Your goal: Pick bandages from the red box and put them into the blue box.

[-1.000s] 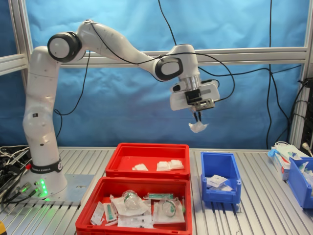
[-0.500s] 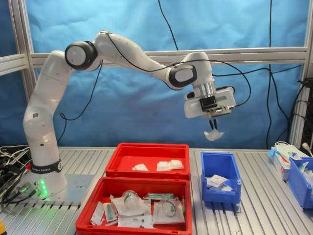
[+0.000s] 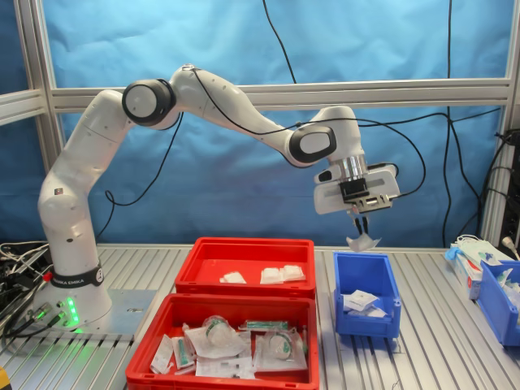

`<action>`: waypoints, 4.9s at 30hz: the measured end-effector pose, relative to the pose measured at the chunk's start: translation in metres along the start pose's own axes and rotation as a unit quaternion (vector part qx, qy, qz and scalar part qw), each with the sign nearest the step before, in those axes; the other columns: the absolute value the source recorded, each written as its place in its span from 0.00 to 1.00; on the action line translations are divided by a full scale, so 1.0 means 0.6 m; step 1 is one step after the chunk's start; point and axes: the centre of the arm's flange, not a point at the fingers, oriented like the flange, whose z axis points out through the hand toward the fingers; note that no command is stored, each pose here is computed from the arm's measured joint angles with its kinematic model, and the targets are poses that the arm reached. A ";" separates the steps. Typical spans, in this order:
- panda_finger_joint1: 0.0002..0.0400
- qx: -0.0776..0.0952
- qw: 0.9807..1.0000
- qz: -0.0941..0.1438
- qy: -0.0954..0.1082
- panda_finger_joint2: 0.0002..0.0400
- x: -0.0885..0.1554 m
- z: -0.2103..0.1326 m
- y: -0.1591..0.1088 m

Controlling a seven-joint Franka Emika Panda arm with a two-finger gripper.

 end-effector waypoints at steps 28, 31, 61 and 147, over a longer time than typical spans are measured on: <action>0.06 0.019 0.999 -0.016 -0.025 0.06 -0.035 0.009 0.025; 0.06 0.019 0.999 -0.017 -0.027 0.06 -0.038 0.008 0.026; 0.59 0.020 0.999 -0.017 -0.028 0.59 -0.039 0.007 0.026; 1.00 -0.170 0.985 0.009 0.023 1.00 0.316 -0.201 0.166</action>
